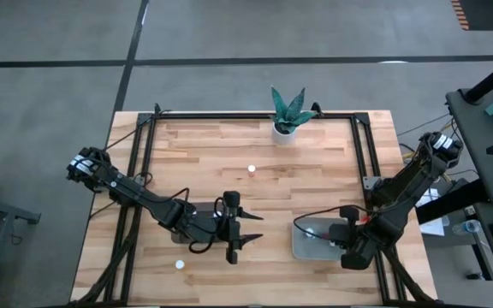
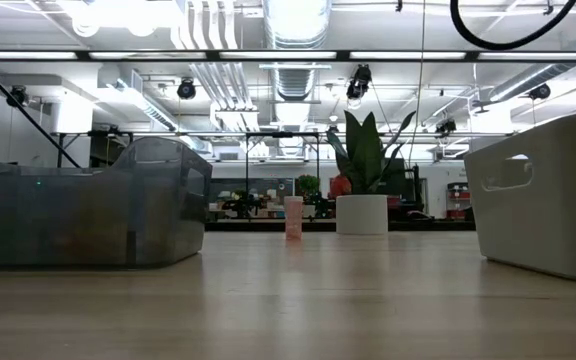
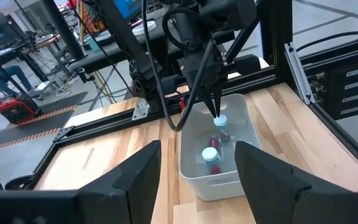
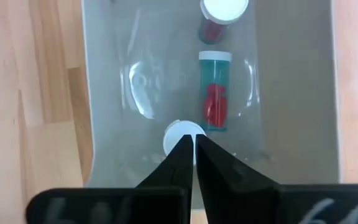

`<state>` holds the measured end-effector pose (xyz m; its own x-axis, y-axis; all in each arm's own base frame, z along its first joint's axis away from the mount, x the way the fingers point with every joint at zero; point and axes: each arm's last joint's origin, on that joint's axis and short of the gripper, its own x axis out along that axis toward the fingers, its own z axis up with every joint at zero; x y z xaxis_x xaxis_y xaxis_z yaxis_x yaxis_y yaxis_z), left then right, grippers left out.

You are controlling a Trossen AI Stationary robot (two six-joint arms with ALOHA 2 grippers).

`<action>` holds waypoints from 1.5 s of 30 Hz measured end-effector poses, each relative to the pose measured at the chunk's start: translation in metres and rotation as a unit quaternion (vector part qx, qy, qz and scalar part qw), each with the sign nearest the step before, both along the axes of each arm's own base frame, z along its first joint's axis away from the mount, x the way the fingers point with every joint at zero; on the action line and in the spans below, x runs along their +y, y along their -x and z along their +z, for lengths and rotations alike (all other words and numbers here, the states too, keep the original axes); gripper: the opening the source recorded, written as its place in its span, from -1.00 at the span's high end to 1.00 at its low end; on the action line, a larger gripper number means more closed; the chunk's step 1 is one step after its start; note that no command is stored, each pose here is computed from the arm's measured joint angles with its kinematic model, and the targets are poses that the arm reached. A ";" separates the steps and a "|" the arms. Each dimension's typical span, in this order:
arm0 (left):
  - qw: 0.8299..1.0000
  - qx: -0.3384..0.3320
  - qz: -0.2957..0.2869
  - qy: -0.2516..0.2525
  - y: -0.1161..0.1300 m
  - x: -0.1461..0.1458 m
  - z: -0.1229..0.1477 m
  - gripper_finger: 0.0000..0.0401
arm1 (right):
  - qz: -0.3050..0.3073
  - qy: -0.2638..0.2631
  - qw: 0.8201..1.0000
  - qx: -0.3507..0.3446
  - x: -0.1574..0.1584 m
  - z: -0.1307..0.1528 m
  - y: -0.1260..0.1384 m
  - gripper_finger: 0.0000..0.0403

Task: Pick and place medicine bottles into bin by pill shape (circle, oval)
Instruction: Put the blue capsule bottle into the gray bin, then put the pink capsule bottle into the gray bin

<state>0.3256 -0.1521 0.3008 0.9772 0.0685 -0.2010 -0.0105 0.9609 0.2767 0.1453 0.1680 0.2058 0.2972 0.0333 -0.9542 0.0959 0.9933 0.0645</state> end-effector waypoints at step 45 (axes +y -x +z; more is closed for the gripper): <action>0.999 0.011 0.031 0.037 -0.005 0.014 -0.003 0.06 | 0.144 0.031 0.963 -0.227 0.009 0.027 -0.031 0.96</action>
